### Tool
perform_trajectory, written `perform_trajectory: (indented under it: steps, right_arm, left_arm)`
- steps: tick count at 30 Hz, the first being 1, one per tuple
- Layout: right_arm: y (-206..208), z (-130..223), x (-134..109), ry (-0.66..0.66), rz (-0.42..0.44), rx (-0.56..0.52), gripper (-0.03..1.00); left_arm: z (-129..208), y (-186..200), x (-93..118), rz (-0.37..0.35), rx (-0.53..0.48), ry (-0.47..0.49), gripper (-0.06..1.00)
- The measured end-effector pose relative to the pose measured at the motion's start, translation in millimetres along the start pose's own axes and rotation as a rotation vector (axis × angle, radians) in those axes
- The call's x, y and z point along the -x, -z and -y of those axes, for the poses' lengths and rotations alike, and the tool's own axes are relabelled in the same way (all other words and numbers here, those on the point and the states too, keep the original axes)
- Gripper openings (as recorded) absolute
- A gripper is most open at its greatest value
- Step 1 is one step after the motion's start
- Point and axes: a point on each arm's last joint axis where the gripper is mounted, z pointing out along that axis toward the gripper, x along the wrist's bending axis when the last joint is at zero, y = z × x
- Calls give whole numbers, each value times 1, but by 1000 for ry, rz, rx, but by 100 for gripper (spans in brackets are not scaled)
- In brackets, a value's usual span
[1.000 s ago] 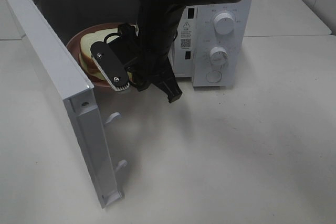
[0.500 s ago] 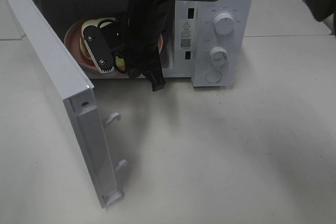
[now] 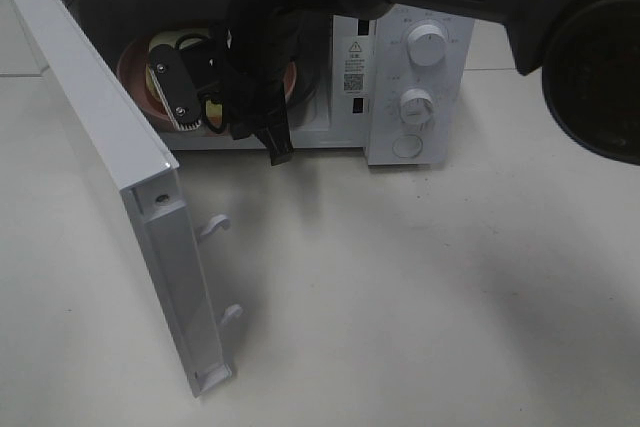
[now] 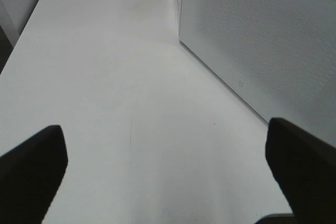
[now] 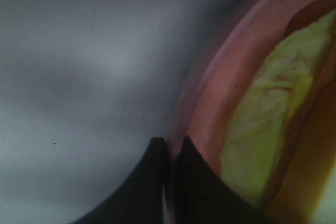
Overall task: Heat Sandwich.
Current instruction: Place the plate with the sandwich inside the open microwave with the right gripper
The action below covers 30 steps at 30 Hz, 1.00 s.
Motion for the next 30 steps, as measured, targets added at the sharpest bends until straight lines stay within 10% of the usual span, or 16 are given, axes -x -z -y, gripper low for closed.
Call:
perform_trajectory:
  steps: [16, 30]
  right_arm:
    - [-10, 11, 7, -51, 39, 2, 13]
    - [-8, 10, 12, -234, 79, 20, 67]
  left_arm:
    - [0, 0, 0, 0, 0, 0, 97]
    - [0, 0, 0, 0, 0, 0, 97]
